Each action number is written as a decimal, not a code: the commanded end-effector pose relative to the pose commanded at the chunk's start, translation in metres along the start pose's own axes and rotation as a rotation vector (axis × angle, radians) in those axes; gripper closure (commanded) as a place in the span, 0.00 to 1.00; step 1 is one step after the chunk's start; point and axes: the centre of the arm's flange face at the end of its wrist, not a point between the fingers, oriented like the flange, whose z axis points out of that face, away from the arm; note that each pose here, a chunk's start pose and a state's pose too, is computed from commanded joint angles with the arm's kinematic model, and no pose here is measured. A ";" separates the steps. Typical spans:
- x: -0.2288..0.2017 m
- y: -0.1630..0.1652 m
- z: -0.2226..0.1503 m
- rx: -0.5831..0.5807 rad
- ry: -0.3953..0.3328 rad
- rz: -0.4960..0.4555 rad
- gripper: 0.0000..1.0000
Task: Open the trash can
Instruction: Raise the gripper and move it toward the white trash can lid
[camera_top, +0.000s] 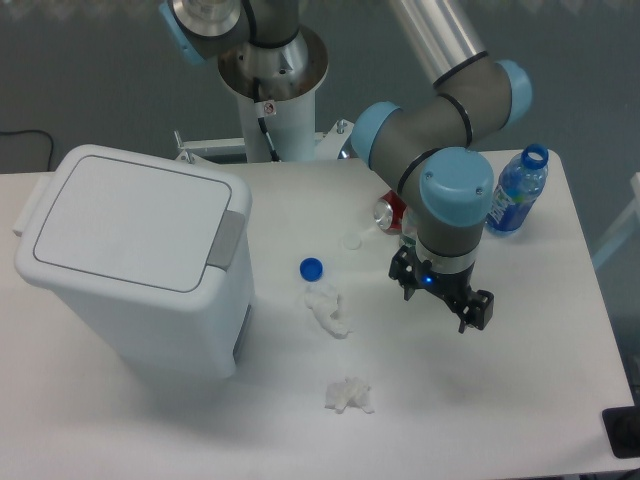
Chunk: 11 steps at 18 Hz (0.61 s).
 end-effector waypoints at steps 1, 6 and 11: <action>0.001 -0.002 -0.006 0.022 0.000 -0.016 0.00; 0.011 -0.029 -0.047 0.120 -0.031 -0.211 0.00; 0.021 -0.039 -0.102 0.264 -0.019 -0.330 0.56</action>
